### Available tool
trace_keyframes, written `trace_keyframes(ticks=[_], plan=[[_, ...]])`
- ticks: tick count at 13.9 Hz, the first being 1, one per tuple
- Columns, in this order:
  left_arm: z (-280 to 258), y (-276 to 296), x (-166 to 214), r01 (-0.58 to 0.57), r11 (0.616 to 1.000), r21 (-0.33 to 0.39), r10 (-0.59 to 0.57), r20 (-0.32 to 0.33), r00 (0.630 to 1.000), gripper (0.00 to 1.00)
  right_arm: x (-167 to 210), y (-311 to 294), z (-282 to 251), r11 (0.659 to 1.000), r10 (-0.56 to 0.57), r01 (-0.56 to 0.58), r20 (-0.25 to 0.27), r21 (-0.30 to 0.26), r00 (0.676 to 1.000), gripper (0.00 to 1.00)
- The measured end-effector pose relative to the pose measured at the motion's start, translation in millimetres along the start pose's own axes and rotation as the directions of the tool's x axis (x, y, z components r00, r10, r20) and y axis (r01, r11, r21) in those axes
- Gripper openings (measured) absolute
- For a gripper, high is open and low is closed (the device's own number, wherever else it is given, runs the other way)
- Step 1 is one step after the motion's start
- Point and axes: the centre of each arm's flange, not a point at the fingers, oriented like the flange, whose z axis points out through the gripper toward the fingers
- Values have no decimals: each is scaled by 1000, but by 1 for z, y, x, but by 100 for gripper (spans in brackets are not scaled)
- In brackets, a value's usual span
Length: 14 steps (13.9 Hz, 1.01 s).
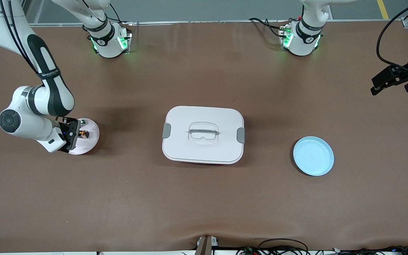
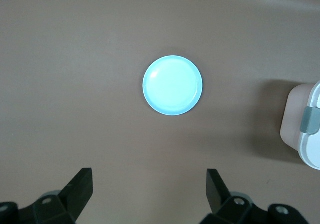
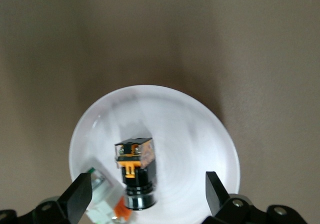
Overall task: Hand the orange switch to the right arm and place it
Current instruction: 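Lower the switch onto the white plate with the right gripper, then open the right gripper to release the switch on the plate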
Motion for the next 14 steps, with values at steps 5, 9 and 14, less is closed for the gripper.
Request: trace_keyframes(ticks=[5,9,14], plan=[[0,0,0,1,1000,0,-1,1,1000,100,14,-7,-24,951,309,-309,5,-6,951,100],[0,0,0,1,1000,0,-1,1,1000,100,12,-5,-29,751,660,-660,-4,-14,751,100],[6,1,-1,0,1000,-1,0,15,1000,100,13,-4,-31,394,919,-919,-13,-13,394,100]])
